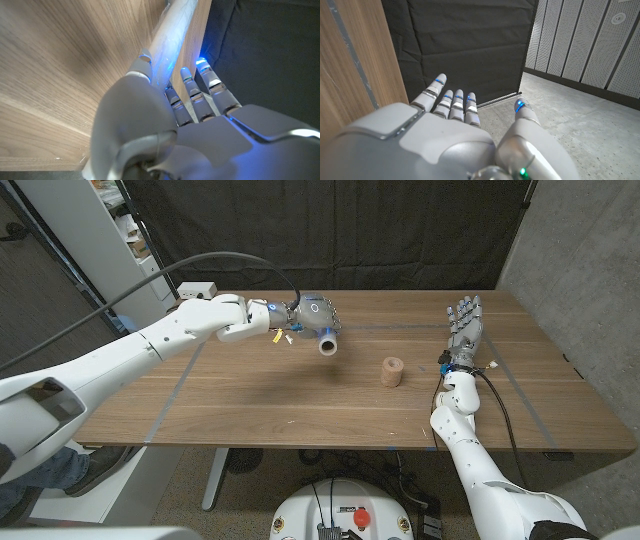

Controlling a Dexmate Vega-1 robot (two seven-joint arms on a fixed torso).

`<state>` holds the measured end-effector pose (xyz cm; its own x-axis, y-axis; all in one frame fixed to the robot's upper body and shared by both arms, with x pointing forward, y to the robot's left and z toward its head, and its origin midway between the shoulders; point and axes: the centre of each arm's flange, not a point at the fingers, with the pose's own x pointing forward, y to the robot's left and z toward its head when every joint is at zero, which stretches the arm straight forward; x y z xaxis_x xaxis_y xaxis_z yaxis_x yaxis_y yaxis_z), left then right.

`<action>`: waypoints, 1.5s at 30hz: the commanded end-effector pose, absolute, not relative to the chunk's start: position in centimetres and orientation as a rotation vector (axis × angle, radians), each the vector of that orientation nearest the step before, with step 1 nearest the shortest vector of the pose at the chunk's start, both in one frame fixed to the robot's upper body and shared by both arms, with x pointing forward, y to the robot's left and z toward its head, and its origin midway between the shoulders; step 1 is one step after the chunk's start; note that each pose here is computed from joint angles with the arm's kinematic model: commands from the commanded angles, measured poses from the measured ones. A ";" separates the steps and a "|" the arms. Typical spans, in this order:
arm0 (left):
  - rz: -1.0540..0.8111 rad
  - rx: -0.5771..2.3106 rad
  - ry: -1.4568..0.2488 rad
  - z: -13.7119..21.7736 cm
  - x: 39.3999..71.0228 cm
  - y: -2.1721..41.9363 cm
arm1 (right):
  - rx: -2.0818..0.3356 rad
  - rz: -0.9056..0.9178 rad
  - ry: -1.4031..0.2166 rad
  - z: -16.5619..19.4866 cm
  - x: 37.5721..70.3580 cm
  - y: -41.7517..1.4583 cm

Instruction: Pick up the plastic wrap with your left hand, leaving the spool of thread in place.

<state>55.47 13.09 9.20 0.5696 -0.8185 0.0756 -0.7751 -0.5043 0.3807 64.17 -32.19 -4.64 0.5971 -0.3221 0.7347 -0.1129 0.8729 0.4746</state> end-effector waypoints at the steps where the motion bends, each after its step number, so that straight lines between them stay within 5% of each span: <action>1: -0.121 2.440 -1.287 10.0 54.1 13.0 | 0.509 -0.117 -0.937 -4.3 64.1 -32.3; 45: -0.016 2.414 -1.402 13.7 50.7 12.2 | 0.511 -0.114 -0.929 -4.1 64.2 -31.6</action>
